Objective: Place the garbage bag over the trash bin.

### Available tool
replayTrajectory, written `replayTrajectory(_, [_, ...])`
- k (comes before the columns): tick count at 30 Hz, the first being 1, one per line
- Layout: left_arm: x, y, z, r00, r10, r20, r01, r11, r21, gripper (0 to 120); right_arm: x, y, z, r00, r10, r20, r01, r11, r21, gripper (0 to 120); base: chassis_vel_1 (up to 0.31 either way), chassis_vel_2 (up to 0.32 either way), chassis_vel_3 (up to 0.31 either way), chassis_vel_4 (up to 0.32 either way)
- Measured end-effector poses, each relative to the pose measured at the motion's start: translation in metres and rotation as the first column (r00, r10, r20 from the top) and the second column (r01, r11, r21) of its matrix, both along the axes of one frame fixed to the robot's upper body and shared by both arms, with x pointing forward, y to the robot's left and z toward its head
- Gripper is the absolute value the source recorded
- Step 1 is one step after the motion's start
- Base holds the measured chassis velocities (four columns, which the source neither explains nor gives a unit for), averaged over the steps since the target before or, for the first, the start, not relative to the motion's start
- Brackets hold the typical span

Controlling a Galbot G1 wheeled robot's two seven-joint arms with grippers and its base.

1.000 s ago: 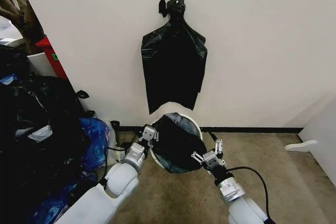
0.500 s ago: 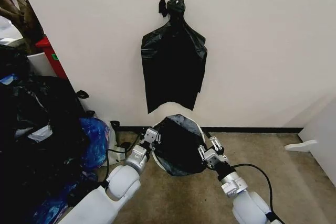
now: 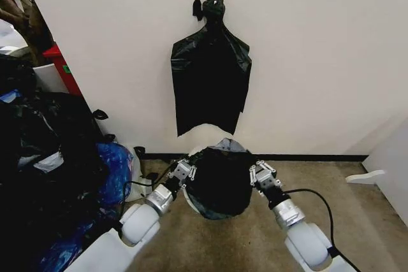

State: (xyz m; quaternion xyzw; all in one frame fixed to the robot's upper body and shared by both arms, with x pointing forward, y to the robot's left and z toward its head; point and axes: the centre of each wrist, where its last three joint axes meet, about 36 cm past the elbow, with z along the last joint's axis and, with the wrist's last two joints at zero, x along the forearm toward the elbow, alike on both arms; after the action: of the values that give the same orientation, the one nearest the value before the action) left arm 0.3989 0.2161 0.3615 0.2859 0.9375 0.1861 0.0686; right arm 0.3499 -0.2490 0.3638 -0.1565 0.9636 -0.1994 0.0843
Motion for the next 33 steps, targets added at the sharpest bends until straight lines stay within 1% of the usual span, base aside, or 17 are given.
replayTrajectory(4, [0.003,0.014,0.001,0.999,-0.029,0.035,0.029,1.000,0.007,4,0.003,-0.010,-0.007,0.999,-0.032,-0.044,0.033,0.999,0.018,0,0.000,0.000,0.000,0.000])
replayTrajectory(9, [0.004,0.023,0.005,0.996,-0.064,0.062,0.064,0.998,-0.004,4,0.005,-0.016,-0.018,0.996,-0.054,-0.071,0.055,0.999,0.003,0,0.000,0.000,0.000,0.000])
replayTrajectory(12, [0.006,0.025,0.010,0.993,-0.088,0.077,0.092,0.995,-0.049,4,0.007,-0.023,-0.032,0.994,-0.061,-0.095,0.060,0.998,-0.021,0,0.000,0.000,0.000,0.000])
replayTrajectory(14, [0.007,0.025,0.010,0.993,-0.090,0.077,0.094,0.994,-0.053,4,0.007,-0.023,-0.033,0.994,-0.060,-0.096,0.058,0.998,-0.023,0,0.000,0.000,0.000,0.000])
replayTrajectory(16, [0.011,0.024,0.014,0.992,-0.101,0.079,0.108,0.990,-0.095,4,0.003,-0.028,-0.047,0.994,-0.032,-0.104,0.028,0.999,-0.043,0,0.000,0.000,0.000,0.000])
replayTrajectory(19, [0.014,0.024,0.016,0.992,-0.102,0.072,0.111,0.985,-0.129,4,0.001,-0.034,-0.060,0.996,-0.006,-0.086,0.000,0.997,-0.074,0,0.000,0.000,0.000,0.000])
replayTrajectory(22, [0.016,0.025,0.015,0.993,-0.095,0.067,0.103,0.987,-0.126,4,0.001,-0.035,-0.061,0.998,-0.007,-0.067,0.001,0.997,-0.081,0,0.000,0.000,0.000,0.000])
replayTrajectory(25, [0.017,0.027,0.012,0.997,-0.054,0.059,0.060,0.994,-0.097,4,-0.002,-0.031,-0.054,0.998,-0.034,-0.043,0.032,0.998,-0.046,0,0.000,0.000,0.000,0.000])
replayTrajectory(26, [0.018,0.027,0.012,0.998,-0.036,0.059,0.041,0.996,-0.085,4,-0.003,-0.031,-0.049,0.999,-0.037,-0.029,0.037,0.999,-0.020,0,0.000,0.000,0.000,0.000])
replayTrajectory(28, [0.019,0.027,0.011,0.998,-0.027,0.061,0.031,0.997,-0.075,4,-0.004,-0.032,-0.046,0.999,-0.035,-0.017,0.035,0.999,-0.003,0,0.000,0.000,0.000,0.000])
replayTrajectory(29, [0.020,0.027,0.011,0.997,-0.023,0.069,0.027,0.998,-0.058,4,-0.004,-0.034,-0.042,1.000,-0.024,0.008,0.024,1.000,0.020,6,0.000,0.000,0.000,0.000])
replayTrajectory(30, [0.020,0.027,0.010,0.997,-0.023,0.076,0.026,0.999,-0.043,4,-0.004,-0.036,-0.038,0.999,-0.008,0.031,0.007,0.999,0.032,10,0.000,0.000,0.000,0.000])
replayTrajectory(33, [0.022,0.028,0.009,0.995,-0.027,0.092,0.029,0.999,-0.014,4,-0.004,-0.041,-0.031,0.994,0.060,0.095,-0.064,0.997,0.038,21,0.000,0.000,0.000,0.000])
